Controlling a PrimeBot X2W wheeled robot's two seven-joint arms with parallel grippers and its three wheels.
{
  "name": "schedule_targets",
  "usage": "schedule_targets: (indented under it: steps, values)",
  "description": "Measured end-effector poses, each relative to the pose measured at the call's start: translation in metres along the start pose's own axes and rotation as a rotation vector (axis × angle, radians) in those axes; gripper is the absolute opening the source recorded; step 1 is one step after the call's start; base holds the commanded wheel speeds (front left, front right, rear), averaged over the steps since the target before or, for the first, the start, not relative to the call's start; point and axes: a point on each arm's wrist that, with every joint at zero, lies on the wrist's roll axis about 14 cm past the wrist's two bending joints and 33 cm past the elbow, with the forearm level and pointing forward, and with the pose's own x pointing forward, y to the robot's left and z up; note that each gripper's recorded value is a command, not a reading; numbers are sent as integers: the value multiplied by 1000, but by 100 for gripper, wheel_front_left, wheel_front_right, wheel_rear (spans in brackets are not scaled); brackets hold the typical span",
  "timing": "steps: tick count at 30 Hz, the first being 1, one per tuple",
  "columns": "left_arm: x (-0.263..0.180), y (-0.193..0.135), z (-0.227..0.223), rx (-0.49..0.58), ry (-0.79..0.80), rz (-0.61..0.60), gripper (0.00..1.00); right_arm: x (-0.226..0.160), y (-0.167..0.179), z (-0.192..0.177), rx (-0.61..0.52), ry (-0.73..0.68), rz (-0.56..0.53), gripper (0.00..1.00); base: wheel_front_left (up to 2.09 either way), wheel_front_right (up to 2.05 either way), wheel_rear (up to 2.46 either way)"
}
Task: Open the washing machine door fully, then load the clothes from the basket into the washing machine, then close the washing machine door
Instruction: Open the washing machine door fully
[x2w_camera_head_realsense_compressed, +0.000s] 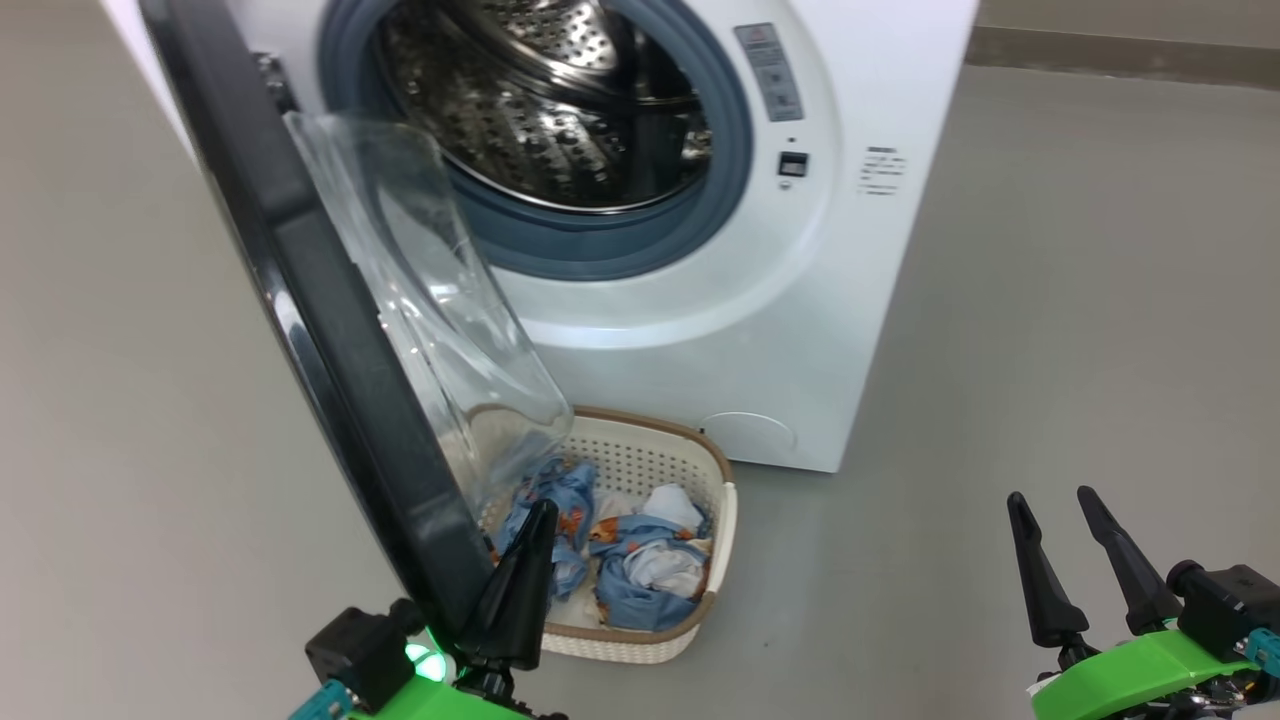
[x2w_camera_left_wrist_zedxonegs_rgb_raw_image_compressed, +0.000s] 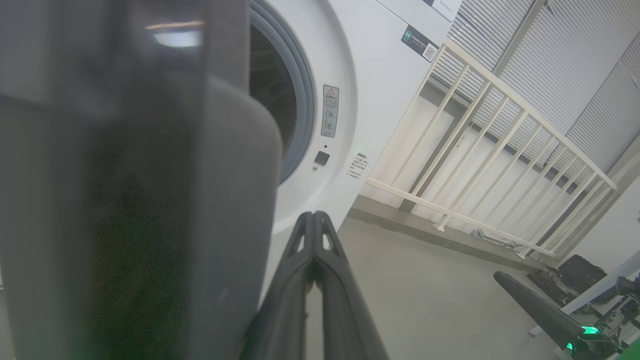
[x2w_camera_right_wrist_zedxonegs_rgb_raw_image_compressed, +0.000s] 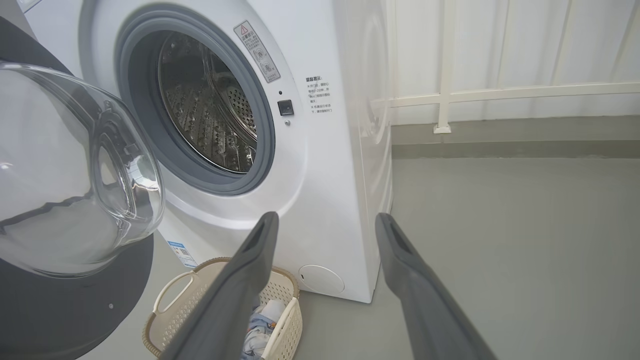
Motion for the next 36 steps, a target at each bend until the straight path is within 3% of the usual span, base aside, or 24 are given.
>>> schedule_targets:
  steps: [20, 36]
  values:
    - [-56, 70, 32, 50, -100, 272, 0, 32, 50, -10, 3, 29, 158, 100, 0, 0, 0]
    - [-94, 136, 68, 117, -181, 511, 0, 40, 62, -13, 10, 35, 189, 100, 0, 0, 0]
